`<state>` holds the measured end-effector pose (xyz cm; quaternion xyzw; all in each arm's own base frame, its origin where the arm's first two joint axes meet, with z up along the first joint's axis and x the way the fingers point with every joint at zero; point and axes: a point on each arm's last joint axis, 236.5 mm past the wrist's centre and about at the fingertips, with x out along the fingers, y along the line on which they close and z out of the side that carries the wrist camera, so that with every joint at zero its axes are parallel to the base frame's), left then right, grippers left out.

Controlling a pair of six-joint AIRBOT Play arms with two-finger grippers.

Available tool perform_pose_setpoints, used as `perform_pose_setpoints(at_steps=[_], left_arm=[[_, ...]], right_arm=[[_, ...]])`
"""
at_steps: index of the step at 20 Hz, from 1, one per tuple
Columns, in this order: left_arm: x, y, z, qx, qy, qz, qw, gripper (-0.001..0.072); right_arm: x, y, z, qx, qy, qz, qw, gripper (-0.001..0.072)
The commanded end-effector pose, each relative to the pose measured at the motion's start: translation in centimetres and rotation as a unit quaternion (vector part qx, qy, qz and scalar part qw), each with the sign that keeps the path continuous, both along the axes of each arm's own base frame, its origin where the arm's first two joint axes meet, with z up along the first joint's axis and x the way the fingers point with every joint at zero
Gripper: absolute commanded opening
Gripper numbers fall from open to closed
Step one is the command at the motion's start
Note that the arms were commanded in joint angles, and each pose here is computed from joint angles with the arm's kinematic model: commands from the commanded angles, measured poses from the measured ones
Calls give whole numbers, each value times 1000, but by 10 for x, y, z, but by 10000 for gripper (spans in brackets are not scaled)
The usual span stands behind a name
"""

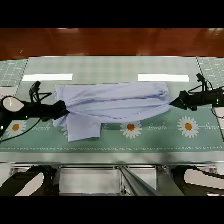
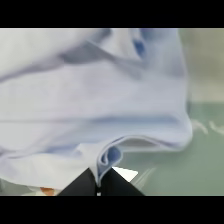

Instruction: Fold the shirts.

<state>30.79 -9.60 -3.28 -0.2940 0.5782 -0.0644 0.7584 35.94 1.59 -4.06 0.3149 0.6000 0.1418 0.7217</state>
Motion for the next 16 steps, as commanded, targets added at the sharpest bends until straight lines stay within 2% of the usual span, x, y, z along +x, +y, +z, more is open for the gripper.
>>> perform_pose_setpoints(at_steps=[1, 7, 13, 16], left_arm=[[40, 4, 0, 9, -3, -8, 1000, 18], [108, 18, 3, 7, -4, -1, 1000, 18], [144, 51, 10, 2, -4, 21, 1000, 18], [153, 42, 5, -6, -20, -13, 1000, 18]], right_arm=[[36, 9, 16, -13, -31, 9, 999, 26], [75, 5, 17, -14, -39, 5, 999, 25], [103, 1, 9, -12, -41, 3, 999, 25], [121, 9, 9, 25, -48, -11, 998, 26]])
